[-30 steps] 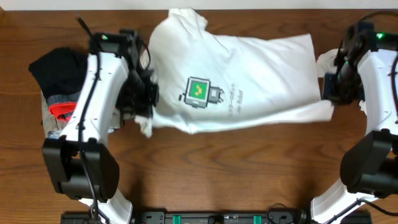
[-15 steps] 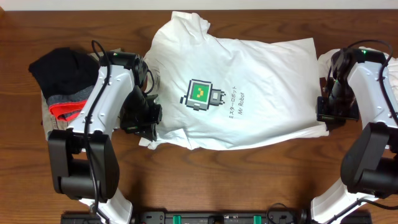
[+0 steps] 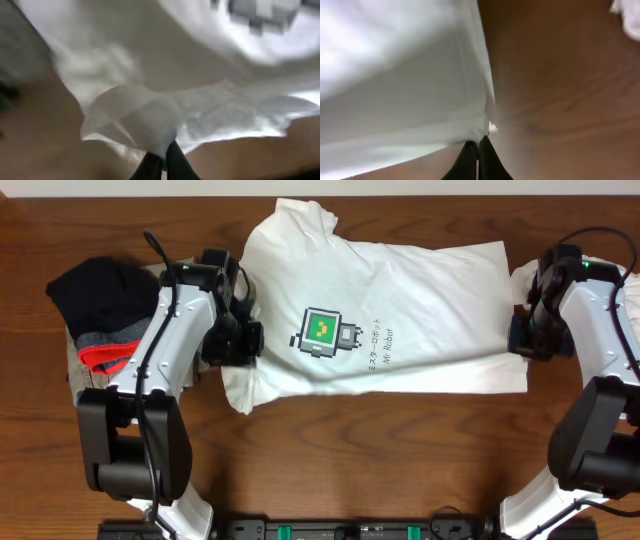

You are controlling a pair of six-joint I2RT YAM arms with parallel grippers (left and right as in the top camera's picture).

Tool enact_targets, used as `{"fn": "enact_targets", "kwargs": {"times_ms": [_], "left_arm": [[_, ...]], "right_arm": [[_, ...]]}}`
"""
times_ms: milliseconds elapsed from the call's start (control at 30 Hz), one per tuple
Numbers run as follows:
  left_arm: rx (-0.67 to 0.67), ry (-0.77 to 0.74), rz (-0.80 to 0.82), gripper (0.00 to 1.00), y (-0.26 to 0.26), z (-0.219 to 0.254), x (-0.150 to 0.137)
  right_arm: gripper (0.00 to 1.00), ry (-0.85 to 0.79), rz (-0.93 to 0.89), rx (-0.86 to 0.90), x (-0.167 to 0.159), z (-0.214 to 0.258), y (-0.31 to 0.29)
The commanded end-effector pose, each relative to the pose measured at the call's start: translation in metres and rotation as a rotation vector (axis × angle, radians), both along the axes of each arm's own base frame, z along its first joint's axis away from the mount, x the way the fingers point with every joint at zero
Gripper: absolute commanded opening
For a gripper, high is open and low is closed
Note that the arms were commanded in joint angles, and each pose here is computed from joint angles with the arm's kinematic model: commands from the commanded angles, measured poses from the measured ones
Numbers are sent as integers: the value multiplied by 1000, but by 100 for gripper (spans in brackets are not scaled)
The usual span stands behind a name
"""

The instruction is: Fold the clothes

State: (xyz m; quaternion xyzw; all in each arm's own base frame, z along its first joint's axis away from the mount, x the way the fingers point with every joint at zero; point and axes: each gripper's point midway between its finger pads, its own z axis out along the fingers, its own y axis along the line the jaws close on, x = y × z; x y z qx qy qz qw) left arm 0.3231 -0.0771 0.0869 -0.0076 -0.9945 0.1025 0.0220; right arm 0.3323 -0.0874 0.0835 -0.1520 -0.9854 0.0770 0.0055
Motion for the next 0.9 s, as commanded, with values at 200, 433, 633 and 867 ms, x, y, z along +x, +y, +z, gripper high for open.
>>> {"fn": "enact_targets", "kwargs": {"times_ms": [200, 433, 633, 867], "left_arm": [[64, -246, 60, 6, 10, 8, 58], [45, -347, 63, 6, 6, 15, 82], [31, -439, 67, 6, 4, 23, 103], [19, -514, 70, 6, 2, 31, 119]], "right_arm": [[1, -62, -51, -29, 13, -1, -10], [1, -53, -92, -28, 13, -9, -17], [1, -47, -97, -23, 21, -27, -20], [1, -79, -97, -29, 36, -41, -24]]}}
